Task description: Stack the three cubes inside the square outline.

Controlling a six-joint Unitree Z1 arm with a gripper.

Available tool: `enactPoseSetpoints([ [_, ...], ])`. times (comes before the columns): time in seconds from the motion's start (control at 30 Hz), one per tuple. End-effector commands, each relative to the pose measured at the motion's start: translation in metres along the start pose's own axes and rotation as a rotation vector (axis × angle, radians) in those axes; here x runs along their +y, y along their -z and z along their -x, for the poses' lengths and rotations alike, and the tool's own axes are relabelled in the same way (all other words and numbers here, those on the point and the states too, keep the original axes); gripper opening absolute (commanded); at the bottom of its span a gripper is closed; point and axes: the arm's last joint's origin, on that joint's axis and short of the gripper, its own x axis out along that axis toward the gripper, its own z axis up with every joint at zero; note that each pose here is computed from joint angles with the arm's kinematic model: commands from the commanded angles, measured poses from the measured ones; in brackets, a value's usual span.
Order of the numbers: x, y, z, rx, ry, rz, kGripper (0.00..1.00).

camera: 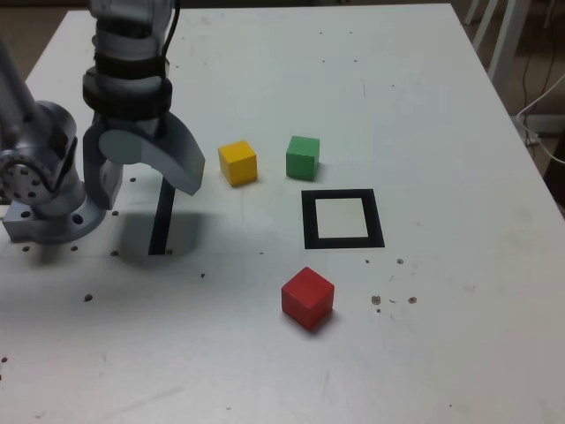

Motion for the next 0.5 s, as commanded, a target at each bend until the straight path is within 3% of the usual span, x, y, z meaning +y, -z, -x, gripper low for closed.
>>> enactPoseSetpoints([
  [0.0, 0.0004, -0.0006, -0.0006, 0.004, -0.001, 0.000, 1.00],
  [0.47, 0.0004, -0.0007, -0.0001, 0.006, -0.001, 0.000, 1.00],
])
